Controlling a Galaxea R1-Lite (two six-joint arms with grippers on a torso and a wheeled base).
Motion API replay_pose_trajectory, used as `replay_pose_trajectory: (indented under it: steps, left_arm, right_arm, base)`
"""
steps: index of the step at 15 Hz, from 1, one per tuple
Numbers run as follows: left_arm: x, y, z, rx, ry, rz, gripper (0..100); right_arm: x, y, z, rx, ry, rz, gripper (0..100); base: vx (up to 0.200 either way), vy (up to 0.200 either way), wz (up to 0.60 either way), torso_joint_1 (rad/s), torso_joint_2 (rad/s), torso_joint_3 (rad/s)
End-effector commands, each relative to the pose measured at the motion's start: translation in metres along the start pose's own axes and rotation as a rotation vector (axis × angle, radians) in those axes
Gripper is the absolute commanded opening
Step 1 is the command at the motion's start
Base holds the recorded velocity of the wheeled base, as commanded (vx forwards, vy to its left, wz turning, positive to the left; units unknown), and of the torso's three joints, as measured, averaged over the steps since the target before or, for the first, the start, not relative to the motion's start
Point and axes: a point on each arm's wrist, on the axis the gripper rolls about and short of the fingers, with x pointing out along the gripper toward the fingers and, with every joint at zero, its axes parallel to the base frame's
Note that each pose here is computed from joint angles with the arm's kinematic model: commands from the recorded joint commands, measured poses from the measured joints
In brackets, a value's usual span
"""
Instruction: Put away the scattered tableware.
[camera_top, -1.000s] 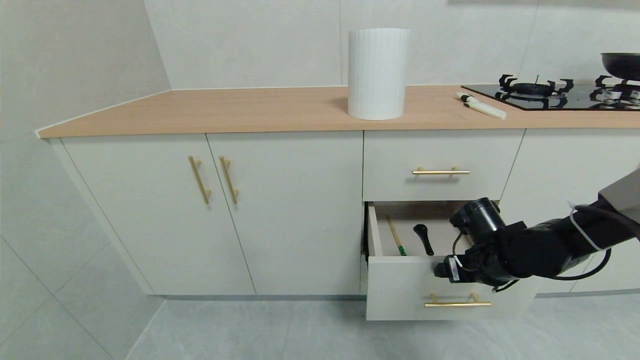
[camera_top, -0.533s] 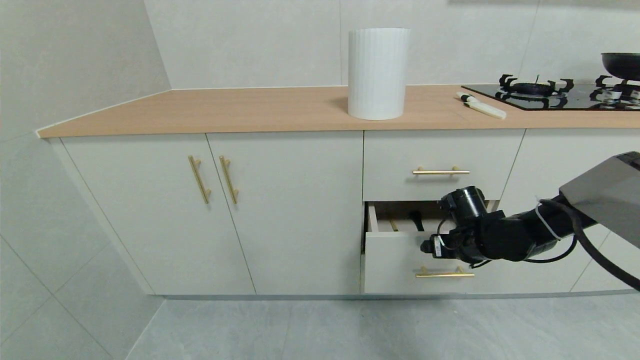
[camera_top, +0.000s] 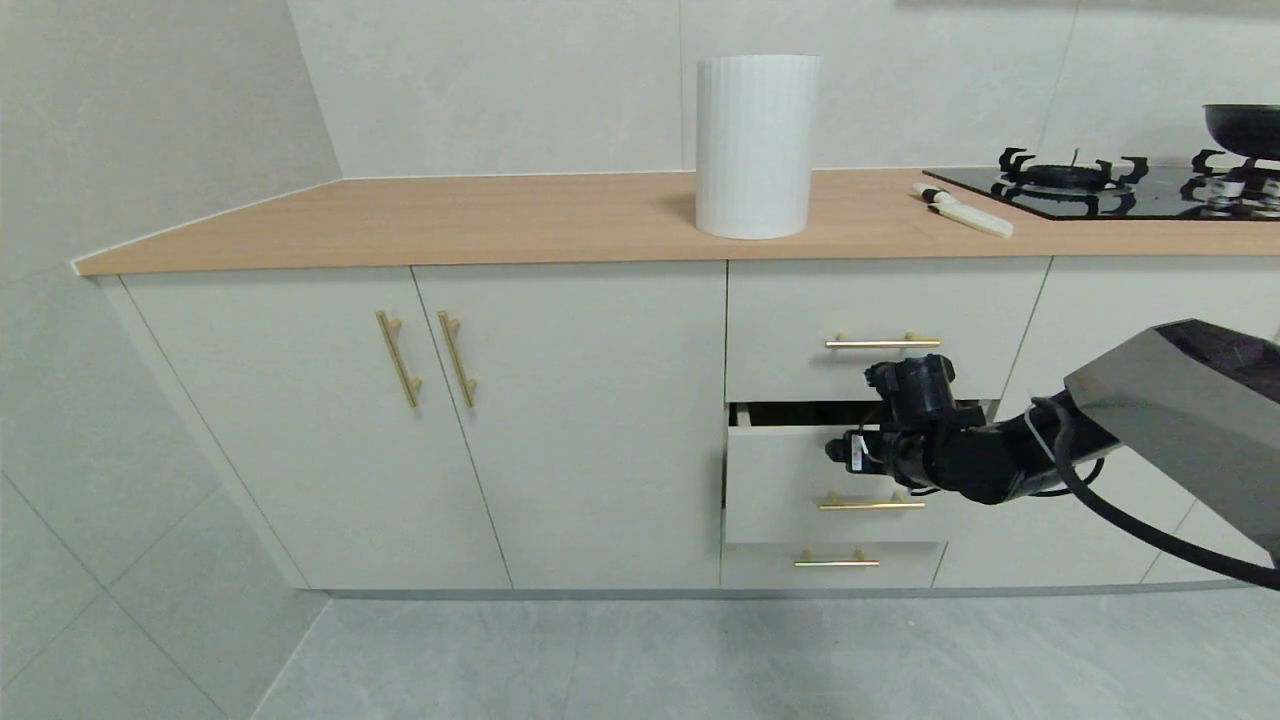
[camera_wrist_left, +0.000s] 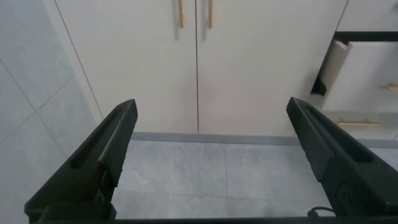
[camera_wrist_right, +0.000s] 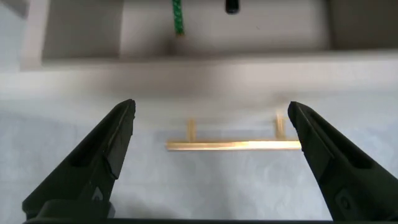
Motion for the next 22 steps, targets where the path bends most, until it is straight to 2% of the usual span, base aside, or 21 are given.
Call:
replay_pose_trajectory:
  steps: [1, 9, 22]
  left_arm:
    - [0.000, 0.000, 0.000, 0.000, 0.000, 0.001, 100]
    - [0.000, 0.000, 0.000, 0.000, 0.000, 0.001, 100]
    - [0.000, 0.000, 0.000, 0.000, 0.000, 0.001, 100]
  right_arm:
    - [0.017, -0.003, -0.011, 0.000, -0.009, -0.007, 100]
    - [0.052, -0.020, -0.014, 0.064, -0.168, -0.092, 100]
    - [0.091, -0.030, -0.013, 0.123, -0.294, -0.169, 100]
  base:
    - [0.000, 0.000, 0.00, 0.000, 0.00, 0.000]
    - [0.000, 0.000, 0.00, 0.000, 0.00, 0.000]
    - [0.000, 0.000, 0.00, 0.000, 0.00, 0.000]
